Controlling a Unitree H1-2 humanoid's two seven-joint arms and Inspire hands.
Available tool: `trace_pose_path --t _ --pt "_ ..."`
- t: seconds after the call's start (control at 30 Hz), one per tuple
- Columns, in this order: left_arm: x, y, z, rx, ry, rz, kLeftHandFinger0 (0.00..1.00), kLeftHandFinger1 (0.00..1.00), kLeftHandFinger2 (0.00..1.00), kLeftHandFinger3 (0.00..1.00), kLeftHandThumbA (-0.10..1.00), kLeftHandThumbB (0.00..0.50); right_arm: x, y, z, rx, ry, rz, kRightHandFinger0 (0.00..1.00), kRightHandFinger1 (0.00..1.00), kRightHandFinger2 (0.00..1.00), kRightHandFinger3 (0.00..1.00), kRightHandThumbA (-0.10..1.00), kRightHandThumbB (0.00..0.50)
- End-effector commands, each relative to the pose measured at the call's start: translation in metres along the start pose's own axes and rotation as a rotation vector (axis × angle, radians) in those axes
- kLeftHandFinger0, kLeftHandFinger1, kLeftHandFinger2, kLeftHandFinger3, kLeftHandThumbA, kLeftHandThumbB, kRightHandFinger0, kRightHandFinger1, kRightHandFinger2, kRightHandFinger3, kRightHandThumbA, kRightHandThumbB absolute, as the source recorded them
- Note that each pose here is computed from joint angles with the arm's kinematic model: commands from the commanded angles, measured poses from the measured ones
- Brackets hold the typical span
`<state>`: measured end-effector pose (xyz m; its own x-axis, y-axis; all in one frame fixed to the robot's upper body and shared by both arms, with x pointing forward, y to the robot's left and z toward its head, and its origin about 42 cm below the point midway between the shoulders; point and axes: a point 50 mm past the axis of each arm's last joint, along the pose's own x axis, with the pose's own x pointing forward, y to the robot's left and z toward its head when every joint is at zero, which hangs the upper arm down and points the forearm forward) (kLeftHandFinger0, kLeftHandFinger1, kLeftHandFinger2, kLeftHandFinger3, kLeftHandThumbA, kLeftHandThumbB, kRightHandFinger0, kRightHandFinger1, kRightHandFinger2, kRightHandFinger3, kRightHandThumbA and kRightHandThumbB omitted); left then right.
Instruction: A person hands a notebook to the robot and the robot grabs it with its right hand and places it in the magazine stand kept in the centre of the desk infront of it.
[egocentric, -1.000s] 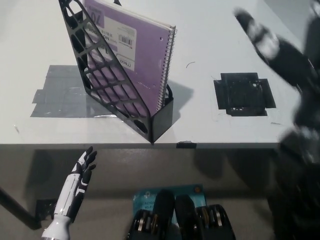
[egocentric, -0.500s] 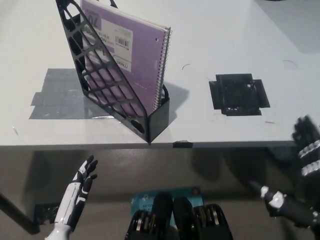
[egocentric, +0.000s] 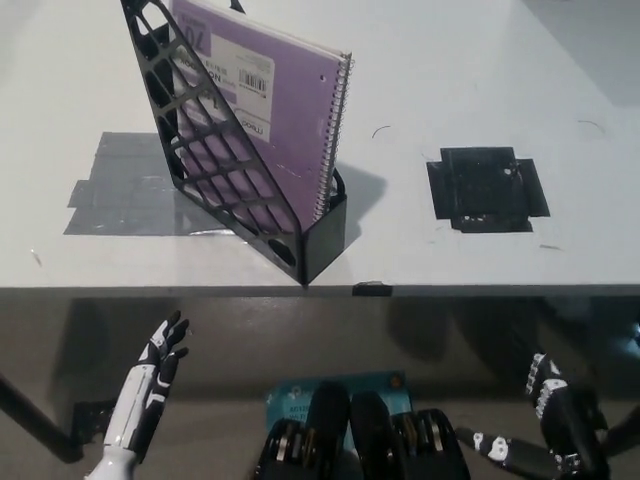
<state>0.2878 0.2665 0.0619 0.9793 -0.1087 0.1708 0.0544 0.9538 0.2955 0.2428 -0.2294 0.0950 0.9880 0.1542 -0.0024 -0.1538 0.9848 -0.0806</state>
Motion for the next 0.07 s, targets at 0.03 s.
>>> trace_pose_path --t 0.03 --pt "0.0056 0.0086 0.0053 -0.008 -0.05 0.033 0.95 1.0 1.0 1.0 1.0 0.5 0.0091 0.0014 0.007 -0.019 -0.052 0.075 1.0 1.0 1.0 1.0 1.0 0.308"
